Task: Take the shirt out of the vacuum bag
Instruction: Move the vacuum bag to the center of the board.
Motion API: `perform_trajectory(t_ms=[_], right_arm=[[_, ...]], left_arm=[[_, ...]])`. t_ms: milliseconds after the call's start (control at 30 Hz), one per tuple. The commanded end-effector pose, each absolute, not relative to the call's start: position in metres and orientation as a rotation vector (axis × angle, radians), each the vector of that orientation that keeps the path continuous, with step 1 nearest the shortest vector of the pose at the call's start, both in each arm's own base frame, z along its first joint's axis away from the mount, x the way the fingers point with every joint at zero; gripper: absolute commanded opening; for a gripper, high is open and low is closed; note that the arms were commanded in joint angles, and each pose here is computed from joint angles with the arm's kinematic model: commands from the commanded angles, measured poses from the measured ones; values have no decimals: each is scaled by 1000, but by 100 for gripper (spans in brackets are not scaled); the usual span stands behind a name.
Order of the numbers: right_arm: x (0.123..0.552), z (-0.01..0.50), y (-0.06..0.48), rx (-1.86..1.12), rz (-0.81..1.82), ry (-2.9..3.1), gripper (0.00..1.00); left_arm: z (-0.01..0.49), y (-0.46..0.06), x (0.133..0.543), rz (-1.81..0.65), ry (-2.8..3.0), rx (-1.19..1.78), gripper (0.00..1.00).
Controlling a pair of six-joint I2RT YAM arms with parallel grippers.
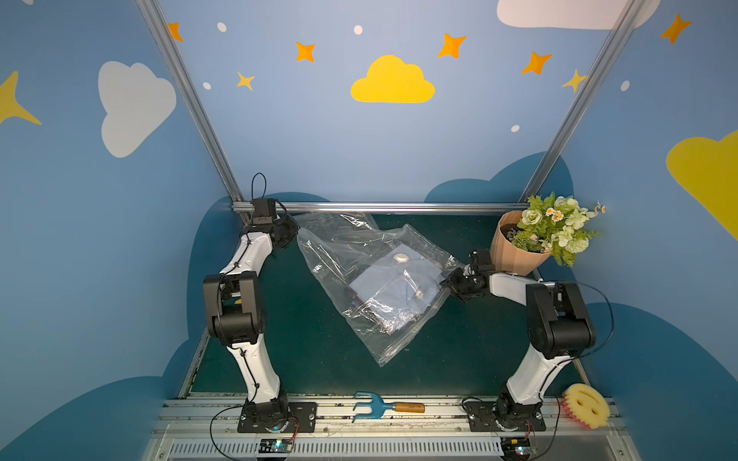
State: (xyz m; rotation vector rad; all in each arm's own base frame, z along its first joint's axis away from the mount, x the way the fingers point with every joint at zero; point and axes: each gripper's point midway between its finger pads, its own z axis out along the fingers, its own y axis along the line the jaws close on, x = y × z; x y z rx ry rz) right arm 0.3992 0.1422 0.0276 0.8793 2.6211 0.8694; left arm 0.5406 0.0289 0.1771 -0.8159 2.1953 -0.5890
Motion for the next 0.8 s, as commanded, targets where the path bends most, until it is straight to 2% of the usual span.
perform_trajectory(t_ms=[0,267,400,767], right_arm=[[402,12,176,855,878,2675,36],[405,-8,235,755,943,2761,35],[412,-9,254,686,949,2786,36],[458,-4,293,532,976,2777,36]], left_arm=[[212,45,516,-497,2174,-788,3],[260,81,459,-335,2064,-798,3],[269,107,438,-284,2023,-859,4],[214,168,394,-244,2005,-1093,3]])
